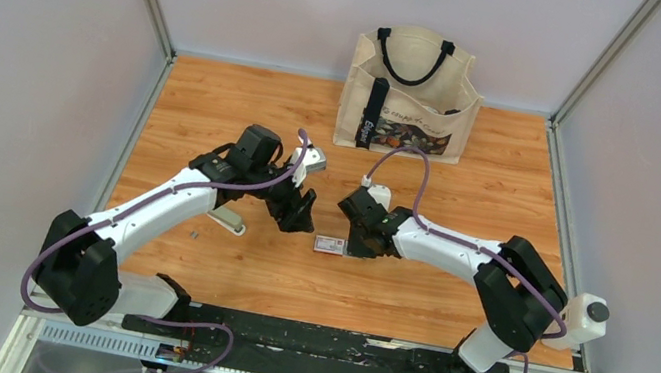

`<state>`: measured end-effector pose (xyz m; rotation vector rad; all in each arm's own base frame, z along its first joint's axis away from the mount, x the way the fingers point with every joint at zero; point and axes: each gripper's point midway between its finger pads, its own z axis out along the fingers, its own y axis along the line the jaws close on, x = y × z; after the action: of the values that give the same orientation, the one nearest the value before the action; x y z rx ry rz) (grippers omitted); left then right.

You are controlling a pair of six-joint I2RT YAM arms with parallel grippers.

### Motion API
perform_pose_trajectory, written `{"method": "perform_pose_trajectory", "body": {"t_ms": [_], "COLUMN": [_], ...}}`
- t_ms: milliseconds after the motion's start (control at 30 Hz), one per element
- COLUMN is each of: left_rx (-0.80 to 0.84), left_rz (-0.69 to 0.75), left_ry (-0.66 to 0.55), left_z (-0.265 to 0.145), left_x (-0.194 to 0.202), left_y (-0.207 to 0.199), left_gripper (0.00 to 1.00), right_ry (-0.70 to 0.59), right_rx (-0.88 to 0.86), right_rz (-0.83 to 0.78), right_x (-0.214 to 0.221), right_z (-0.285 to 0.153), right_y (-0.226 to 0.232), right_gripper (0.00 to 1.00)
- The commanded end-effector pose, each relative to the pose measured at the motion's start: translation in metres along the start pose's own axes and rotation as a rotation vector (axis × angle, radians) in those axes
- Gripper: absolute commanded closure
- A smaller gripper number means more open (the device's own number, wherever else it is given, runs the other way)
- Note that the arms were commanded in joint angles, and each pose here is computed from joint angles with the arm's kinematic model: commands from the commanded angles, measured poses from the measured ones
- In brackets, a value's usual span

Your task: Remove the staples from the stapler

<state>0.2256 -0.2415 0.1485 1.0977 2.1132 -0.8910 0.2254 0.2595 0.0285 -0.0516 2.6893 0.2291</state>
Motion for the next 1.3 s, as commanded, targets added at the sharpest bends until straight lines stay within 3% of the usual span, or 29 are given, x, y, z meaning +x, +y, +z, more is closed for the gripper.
{"method": "perform_pose_trajectory", "body": {"t_ms": [0, 1267], "left_rx": [0.005, 0.007], "left_rz": [0.059, 0.056], "left_ry": [-0.037, -0.036], "left_z": [-0.004, -0.005], "left_x": [-0.009, -0.009], "left_y": [-0.004, -0.005], "left_gripper": [0.16, 0.15], "right_ry": [-0.029, -0.047], "right_rx": [-0.041, -0.022], "right_rz": [-0.004, -0.023], "right_x": [-0.011, -0.010], "right_z": [-0.006, -0.012], "right_y": [0.016, 0.013], "right_gripper": [0.92, 0.88]}}
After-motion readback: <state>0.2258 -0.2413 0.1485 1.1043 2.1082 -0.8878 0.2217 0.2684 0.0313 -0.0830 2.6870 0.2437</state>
